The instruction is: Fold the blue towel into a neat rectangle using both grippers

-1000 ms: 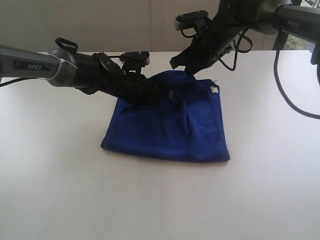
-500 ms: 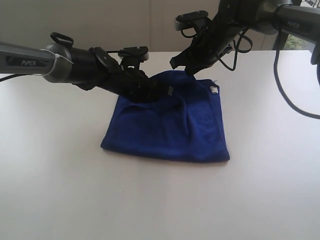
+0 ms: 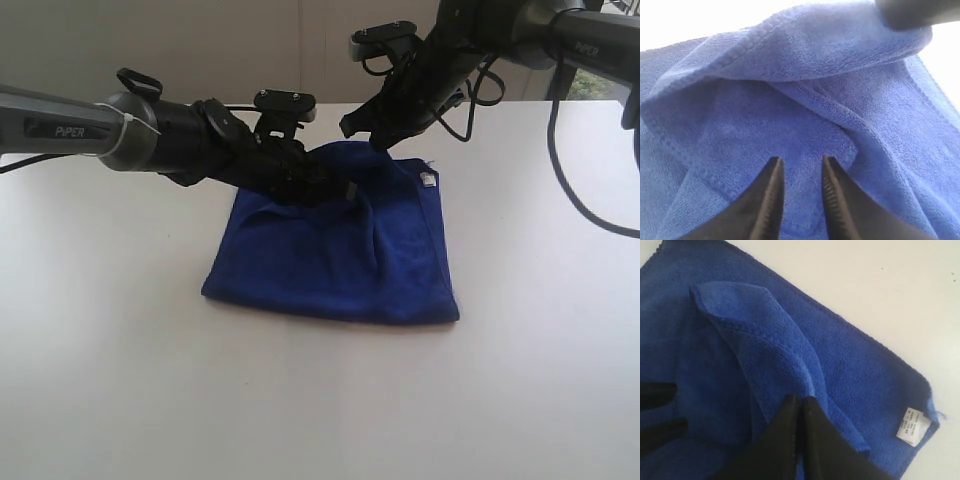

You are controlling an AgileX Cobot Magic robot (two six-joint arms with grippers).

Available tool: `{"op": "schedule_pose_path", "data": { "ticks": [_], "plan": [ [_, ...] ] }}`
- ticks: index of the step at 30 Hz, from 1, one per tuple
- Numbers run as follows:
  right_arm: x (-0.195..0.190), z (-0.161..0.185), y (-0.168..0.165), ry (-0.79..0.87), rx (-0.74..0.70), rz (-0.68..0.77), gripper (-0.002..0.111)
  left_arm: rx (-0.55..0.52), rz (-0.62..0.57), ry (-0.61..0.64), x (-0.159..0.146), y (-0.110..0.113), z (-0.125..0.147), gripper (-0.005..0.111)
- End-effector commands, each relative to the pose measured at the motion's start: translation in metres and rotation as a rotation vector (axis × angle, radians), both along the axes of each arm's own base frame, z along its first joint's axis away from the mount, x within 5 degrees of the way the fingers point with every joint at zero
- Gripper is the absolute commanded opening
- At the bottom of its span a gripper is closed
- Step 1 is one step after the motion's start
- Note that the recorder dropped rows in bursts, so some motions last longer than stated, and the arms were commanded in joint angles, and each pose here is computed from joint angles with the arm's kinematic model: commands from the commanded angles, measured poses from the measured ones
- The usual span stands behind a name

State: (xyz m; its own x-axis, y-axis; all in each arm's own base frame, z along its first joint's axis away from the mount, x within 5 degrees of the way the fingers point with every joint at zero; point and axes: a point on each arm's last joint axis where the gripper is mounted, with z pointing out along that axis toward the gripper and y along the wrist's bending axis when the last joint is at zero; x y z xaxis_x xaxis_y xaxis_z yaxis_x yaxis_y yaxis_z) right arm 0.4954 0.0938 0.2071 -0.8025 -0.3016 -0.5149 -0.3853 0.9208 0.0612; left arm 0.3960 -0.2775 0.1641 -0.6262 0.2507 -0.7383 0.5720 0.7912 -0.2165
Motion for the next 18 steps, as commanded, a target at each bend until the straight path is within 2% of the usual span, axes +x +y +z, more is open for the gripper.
{"op": "schedule_pose_path", "data": {
  "ticks": [1, 18],
  "plan": [
    [0.0, 0.002, -0.002, -0.007, 0.004, -0.004, 0.0, 0.008, -0.009, 0.021, -0.002, -0.002, -0.009, 0.034],
    [0.001, 0.003, -0.002, -0.01, 0.004, -0.005, 0.0, 0.03, -0.029, 0.081, -0.004, -0.004, -0.03, 0.034]
  ]
}}
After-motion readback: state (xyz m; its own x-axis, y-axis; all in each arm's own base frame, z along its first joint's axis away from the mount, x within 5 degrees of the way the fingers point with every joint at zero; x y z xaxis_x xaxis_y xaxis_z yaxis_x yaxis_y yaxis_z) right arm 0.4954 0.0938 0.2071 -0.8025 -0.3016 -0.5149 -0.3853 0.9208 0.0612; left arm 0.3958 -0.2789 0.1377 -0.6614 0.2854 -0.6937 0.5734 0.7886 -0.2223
